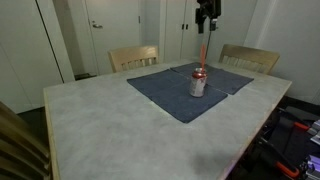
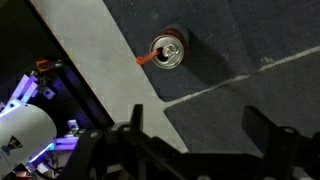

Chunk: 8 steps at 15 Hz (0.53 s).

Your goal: Put the straw in the can and then put it back on the table again

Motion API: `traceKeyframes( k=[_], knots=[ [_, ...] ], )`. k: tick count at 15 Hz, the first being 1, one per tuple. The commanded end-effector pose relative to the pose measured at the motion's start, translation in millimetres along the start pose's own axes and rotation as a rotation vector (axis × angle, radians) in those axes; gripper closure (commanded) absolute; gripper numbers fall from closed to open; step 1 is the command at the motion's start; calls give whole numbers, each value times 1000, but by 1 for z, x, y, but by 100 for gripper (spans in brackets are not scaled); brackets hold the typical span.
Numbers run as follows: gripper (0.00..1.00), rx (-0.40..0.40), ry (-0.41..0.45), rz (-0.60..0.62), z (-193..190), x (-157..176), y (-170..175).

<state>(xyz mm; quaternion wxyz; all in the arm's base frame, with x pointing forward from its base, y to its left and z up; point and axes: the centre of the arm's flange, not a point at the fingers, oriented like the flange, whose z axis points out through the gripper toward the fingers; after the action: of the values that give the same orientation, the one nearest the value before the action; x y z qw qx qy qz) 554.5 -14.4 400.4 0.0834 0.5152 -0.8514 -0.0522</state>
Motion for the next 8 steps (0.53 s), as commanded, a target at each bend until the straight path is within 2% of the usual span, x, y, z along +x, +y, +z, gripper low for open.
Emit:
traceKeyframes(
  k=[1,8],
  knots=[
    [0,26,5,31,10,-7,2],
    [0,18,-27,130,25,-15,17]
  ],
)
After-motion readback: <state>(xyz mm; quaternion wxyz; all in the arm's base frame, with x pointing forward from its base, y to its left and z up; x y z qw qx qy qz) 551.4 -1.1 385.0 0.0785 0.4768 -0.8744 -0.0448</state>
